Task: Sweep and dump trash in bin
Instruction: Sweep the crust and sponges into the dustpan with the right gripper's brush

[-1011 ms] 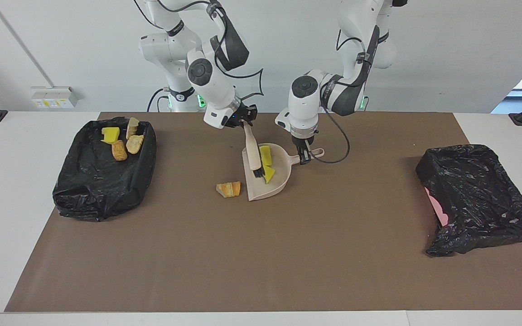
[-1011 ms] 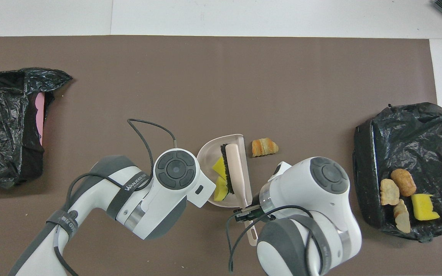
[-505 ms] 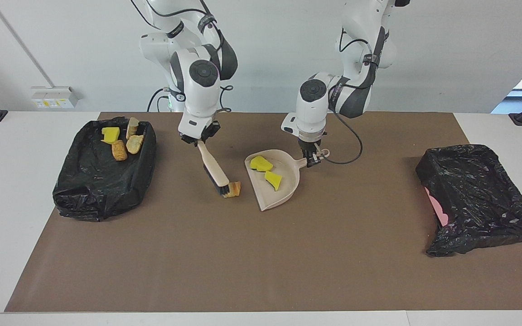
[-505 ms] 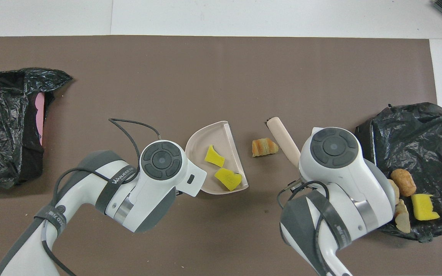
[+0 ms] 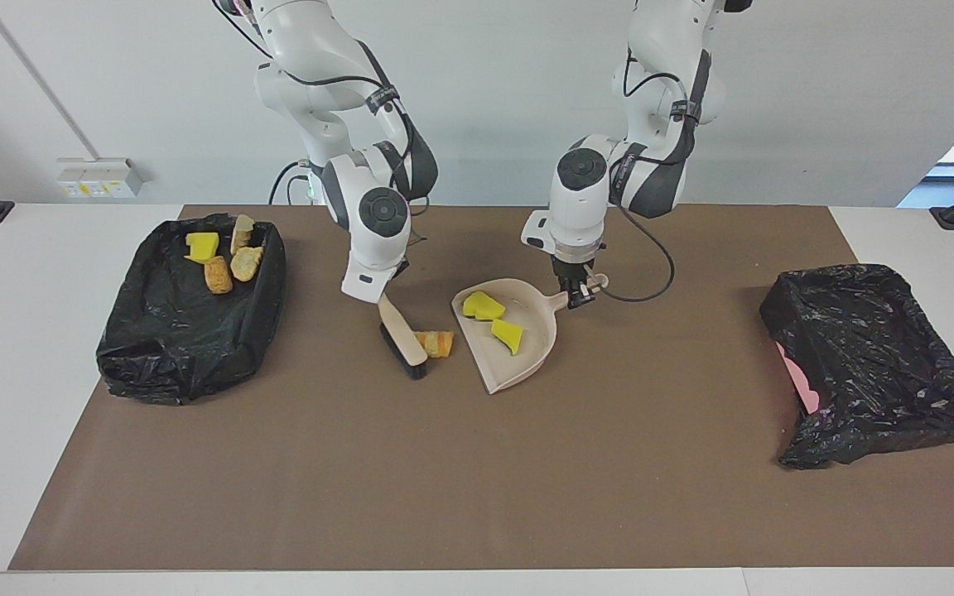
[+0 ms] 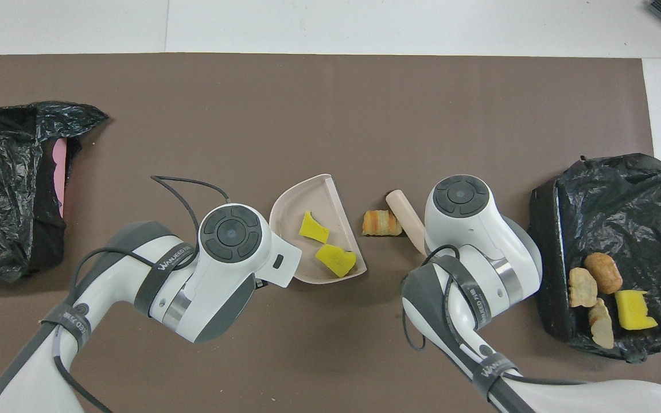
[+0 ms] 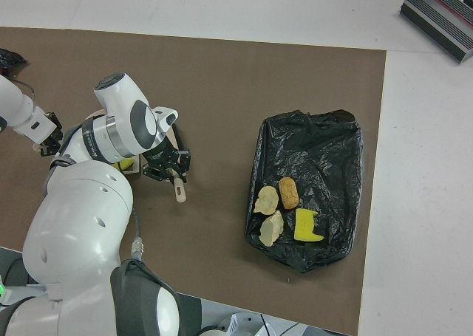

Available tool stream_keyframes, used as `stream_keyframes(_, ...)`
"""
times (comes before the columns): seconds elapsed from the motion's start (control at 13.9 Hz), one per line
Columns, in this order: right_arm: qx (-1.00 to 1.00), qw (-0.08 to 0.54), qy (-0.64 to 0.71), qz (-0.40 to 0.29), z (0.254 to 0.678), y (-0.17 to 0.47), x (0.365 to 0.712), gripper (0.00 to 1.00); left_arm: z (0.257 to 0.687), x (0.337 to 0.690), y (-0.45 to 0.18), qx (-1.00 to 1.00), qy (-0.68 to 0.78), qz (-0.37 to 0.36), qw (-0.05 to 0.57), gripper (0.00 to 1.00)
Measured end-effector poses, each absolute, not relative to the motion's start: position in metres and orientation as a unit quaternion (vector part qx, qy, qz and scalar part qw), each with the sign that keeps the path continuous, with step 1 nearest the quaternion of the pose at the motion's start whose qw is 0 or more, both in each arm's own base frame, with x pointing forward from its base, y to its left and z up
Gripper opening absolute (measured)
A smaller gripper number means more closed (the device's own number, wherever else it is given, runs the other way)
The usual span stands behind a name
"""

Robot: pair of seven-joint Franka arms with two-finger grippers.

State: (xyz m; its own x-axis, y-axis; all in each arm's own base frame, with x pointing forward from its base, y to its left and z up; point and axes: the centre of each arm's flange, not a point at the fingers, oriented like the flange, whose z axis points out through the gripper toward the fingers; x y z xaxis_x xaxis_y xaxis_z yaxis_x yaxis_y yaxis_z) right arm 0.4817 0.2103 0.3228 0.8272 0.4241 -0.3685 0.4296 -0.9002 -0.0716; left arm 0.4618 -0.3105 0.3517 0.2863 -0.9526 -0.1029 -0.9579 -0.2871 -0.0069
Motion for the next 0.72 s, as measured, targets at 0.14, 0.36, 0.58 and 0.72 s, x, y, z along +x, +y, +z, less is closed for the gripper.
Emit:
stream_keyframes(0.14,0.956,-0.055,0.204,-0.203,0.325,0.238,0.469,0.26,0.352,0.461,-0.311,-0.802,0.595,0.039,0.034,0.33)
stream_keyframes(0.36,0.952,-0.121,0.178,-0.216,0.325,0.269,0.453,0.26,0.352,0.457,-0.317,-0.800,0.597,0.038,0.034,0.33)
stream_keyframes(0.58,0.960,-0.122,0.149,-0.202,0.342,0.265,0.457,0.26,0.352,0.456,-0.319,-0.799,0.599,0.038,0.034,0.33)
stream_keyframes(0.72,0.970,-0.104,0.105,-0.192,0.368,0.256,0.458,0.26,0.352,0.456,-0.319,-0.797,0.602,0.038,0.034,0.33)
